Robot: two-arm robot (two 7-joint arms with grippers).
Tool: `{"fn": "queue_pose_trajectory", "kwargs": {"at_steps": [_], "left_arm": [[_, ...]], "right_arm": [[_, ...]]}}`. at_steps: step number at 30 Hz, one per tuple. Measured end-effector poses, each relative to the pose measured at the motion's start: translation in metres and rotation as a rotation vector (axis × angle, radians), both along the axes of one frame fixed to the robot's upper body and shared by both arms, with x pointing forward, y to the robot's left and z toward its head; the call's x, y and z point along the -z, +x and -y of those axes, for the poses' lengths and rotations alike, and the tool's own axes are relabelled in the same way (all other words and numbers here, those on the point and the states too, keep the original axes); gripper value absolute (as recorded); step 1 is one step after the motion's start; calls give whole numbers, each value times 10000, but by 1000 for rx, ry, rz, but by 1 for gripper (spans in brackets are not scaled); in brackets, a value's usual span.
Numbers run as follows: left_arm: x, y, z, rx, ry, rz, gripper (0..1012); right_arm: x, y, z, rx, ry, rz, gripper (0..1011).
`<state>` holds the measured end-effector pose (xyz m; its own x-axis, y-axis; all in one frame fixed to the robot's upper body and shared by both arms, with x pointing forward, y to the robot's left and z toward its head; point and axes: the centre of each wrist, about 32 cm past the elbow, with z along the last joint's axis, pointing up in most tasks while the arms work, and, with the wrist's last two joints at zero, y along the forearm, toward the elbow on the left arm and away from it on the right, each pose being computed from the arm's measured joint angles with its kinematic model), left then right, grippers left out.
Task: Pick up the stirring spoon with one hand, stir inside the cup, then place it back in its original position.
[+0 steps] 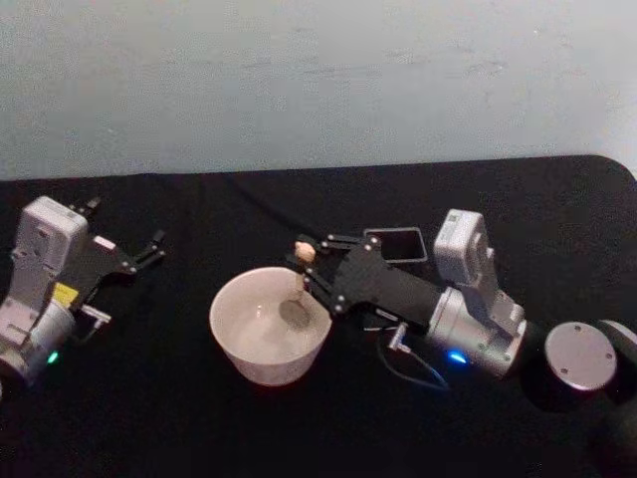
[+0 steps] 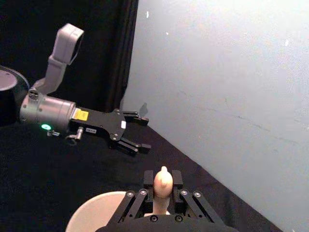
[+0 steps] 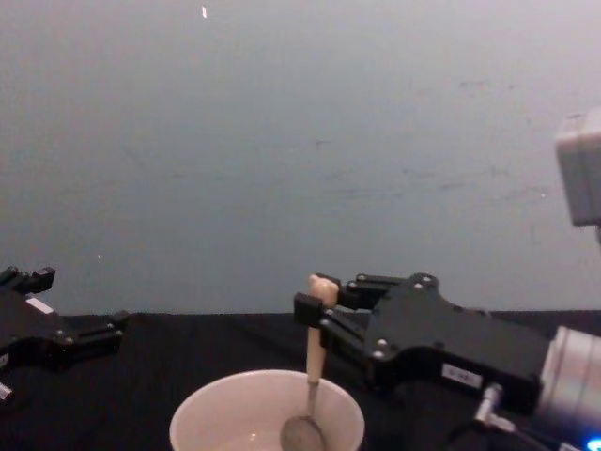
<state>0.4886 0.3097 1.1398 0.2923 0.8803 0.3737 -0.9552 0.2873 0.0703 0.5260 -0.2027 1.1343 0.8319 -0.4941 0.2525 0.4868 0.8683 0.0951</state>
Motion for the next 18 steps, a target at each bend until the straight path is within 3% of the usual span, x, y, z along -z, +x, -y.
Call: {"fn": "queue_pose_trajectory", "kwargs": {"at_steps": [9, 18], "left_arm": [[0, 0, 0, 0, 0, 0, 1001], [0, 0, 0, 0, 0, 0, 1001]], "right_arm": [[-33, -196, 62, -46, 25, -20, 214], [3, -261, -120, -92, 28, -39, 214]]}}
